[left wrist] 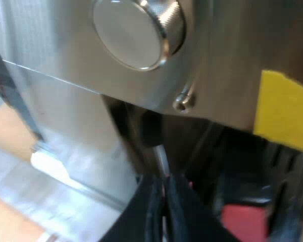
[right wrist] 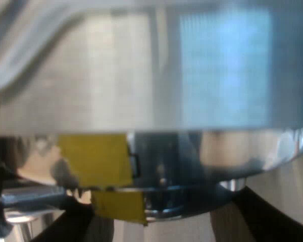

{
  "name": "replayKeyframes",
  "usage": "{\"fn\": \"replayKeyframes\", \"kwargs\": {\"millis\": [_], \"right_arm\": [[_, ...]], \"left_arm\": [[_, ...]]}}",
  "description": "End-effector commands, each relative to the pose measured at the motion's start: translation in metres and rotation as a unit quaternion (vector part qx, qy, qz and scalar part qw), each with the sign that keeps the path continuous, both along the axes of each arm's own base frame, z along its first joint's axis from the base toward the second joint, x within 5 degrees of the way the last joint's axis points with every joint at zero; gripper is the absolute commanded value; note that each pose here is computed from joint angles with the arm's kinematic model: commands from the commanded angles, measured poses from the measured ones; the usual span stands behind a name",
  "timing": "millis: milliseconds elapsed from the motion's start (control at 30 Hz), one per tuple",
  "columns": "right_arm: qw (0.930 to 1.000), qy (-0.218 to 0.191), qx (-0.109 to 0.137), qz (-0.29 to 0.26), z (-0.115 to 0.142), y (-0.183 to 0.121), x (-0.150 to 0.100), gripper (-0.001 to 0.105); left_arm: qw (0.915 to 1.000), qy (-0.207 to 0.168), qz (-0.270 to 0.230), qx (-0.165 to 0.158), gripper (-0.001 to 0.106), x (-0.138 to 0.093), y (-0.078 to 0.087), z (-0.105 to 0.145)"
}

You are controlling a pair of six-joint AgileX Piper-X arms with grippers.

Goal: Put the handle in the coffee machine

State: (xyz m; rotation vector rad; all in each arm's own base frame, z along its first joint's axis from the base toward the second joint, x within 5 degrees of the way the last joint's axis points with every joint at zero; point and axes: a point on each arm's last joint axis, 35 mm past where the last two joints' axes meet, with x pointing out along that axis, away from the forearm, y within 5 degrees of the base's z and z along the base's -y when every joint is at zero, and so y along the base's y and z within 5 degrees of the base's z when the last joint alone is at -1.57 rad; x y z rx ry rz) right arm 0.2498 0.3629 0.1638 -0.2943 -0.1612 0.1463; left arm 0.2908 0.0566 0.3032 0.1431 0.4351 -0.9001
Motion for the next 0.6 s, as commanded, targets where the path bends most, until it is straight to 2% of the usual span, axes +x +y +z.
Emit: {"fn": "replayKeyframes", "kwargs": {"millis": [33, 300, 467, 600], "right_arm": [[0.9973, -0.042, 0.059, 0.012, 0.028, 0.0, -0.001, 0.046], [0.9974, -0.042, 0.057, 0.011, 0.028, 0.0, -0.001, 0.046], [0.9974, -0.042, 0.057, 0.011, 0.028, 0.0, -0.001, 0.046], [0.9974, -0.042, 0.057, 0.011, 0.028, 0.0, -0.001, 0.046]], "left_arm": [[0.9986, 0.001, 0.035, 0.039, 0.001, 0.01, 0.005, -0.005], [0.996, 0.057, 0.053, 0.044, 0.001, 0.024, 0.011, -0.034], [0.9943, 0.086, 0.05, 0.038, 0.001, 0.02, 0.01, -0.038], [0.9933, 0.104, 0.023, 0.044, 0.001, 0.011, 0.007, -0.039]]}}
